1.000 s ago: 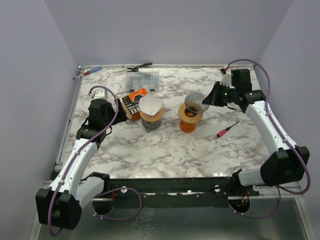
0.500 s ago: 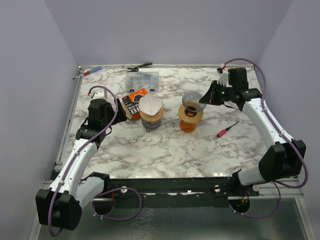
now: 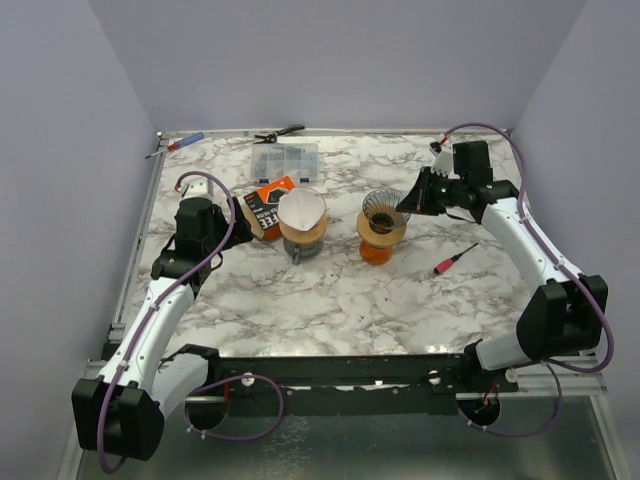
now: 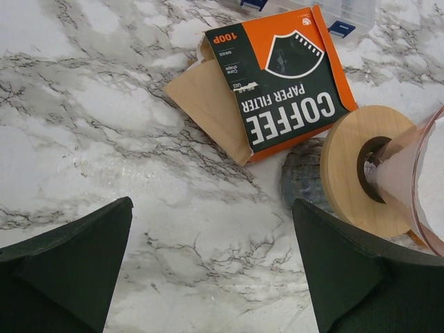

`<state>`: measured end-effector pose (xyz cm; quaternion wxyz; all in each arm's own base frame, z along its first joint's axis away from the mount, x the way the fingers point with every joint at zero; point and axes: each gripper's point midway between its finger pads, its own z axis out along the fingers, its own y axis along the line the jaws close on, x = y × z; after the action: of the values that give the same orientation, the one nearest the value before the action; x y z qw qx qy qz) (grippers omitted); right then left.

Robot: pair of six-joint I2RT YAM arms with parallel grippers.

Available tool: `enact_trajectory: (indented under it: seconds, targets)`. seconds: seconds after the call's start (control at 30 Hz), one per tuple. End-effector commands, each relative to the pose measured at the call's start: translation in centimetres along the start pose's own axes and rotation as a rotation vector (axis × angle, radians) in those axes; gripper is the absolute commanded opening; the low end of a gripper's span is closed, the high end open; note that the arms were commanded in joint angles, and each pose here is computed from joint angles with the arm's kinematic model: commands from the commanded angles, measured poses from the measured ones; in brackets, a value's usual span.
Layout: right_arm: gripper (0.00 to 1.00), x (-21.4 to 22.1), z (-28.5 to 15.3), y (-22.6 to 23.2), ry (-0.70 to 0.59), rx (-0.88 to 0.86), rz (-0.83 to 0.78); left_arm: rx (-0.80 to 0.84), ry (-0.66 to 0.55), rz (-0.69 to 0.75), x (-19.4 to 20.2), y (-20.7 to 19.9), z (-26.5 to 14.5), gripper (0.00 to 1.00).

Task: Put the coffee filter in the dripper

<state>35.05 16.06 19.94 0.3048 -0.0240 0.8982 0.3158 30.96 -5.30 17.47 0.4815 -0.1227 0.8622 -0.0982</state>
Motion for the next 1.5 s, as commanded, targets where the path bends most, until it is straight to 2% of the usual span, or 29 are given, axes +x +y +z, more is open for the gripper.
enact_trajectory:
  seconds: [0.0,0.1,0.17,0.27,0.47,0.57,0.67,0.8,0.87,1.1,1.47]
  targets:
    - [0.00,0.3,0.5,0.0,0.000,-0.027,-0.025,0.009,-0.014,-0.011,-0.1,0.1,-0.1,0.99]
    - [0.01,0.5,0.7,-0.3,0.004,-0.017,-0.022,0.008,-0.015,-0.011,-0.1,0.1,-0.1,0.99]
    - [0.05,0.5,0.7,-0.4,0.002,-0.013,-0.023,0.007,-0.016,-0.013,-0.2,0.1,-0.1,0.99]
    - [0.22,0.6,0.7,-0.5,0.003,-0.009,-0.021,0.006,-0.017,-0.014,-0.2,0.2,-0.1,0.99]
    - [0.35,-0.4,0.0,0.3,-0.023,-0.017,-0.032,0.003,-0.016,-0.016,-0.2,0.3,-0.1,0.99]
    - [0.48,-0.8,-0.4,0.7,-0.031,-0.025,-0.036,0.003,-0.016,-0.020,-0.2,0.3,-0.1,0.99]
    - [0.57,-1.1,-0.8,1.1,-0.042,-0.031,-0.038,0.002,-0.019,-0.021,-0.3,0.4,-0.1,0.99]
    - [0.78,-1.4,-1.3,1.6,-0.059,-0.042,-0.042,0.003,-0.016,-0.024,-0.2,0.3,0.0,0.99]
    - [0.85,-1.6,-1.6,1.9,-0.070,-0.048,-0.046,0.002,-0.013,-0.025,-0.2,0.4,0.1,0.99]
    - [1.00,-1.9,-2.4,2.3,-0.094,-0.049,-0.055,-0.019,-0.006,-0.027,0.0,0.8,0.4,0.99]
    - [1.00,-1.8,-4.0,2.8,-0.142,-0.058,-0.066,-0.053,0.026,-0.076,0.8,1.2,1.4,0.99]
